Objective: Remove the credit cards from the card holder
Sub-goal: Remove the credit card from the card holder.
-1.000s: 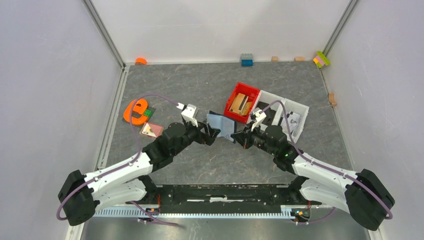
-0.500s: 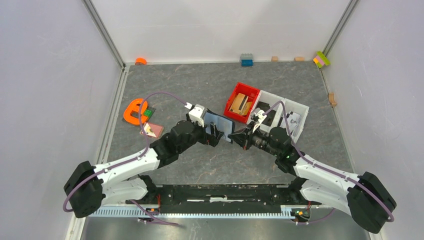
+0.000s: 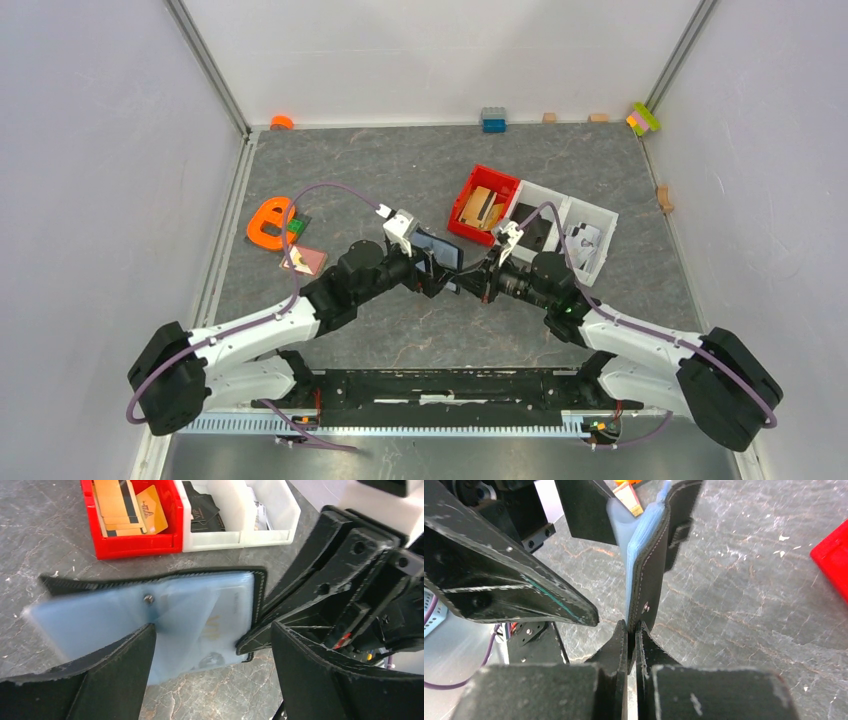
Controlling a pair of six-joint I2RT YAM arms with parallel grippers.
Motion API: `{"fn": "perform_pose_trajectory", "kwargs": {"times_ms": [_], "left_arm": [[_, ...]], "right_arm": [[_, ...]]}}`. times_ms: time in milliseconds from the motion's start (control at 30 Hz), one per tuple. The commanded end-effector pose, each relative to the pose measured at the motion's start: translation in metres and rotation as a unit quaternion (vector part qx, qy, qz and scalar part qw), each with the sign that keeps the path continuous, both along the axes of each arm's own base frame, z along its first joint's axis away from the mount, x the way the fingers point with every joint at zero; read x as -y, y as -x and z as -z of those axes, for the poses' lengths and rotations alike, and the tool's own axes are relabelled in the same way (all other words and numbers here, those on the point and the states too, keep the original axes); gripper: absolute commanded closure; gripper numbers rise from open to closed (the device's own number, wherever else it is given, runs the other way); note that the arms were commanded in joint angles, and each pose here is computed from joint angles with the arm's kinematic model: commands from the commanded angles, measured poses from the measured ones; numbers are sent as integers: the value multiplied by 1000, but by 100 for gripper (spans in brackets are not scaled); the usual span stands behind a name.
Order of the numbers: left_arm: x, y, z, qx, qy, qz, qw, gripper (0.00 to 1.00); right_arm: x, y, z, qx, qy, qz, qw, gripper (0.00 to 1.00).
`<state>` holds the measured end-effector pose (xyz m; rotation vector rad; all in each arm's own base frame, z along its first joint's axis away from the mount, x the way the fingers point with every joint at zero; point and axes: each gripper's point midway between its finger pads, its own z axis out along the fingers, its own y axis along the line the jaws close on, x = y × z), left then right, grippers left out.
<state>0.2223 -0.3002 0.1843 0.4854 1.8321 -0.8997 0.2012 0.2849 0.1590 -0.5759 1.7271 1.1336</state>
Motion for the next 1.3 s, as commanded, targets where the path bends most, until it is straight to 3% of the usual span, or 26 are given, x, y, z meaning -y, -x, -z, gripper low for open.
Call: {"fn": "perform_pose_trajectory", "kwargs": {"times_ms": [0,100,233,400,600,800,1133,1267], "left_arm": [[12,4,-17,24,17,34,999,14],[10,-2,-13,13,3,18,1000,16],[-12,-22,3,-6,-40,-69,997,7],[-37,-38,11,-15,-80,-149,986,7],[-42,-42,14,-23,-94,-167,981,5],[-28,-32,2,-11,-53,-122,991,0],[-35,-32,-1,-5,-49,-133,990,0],[-32,-34,11,-18,-74,-131,988,0]], "right_arm": [[-15,8,-32,29,-43,-48,997,100],[-12,9,-35,37,-47,-42,997,100],[-5,6,-38,47,-50,-21,997,100],[-1,4,-39,52,-49,-8,997,100],[2,1,-40,57,-49,4,997,100],[7,-10,-30,42,-27,36,998,100],[12,-35,12,-34,48,83,995,100],[24,-47,35,-77,78,117,987,100]]}}
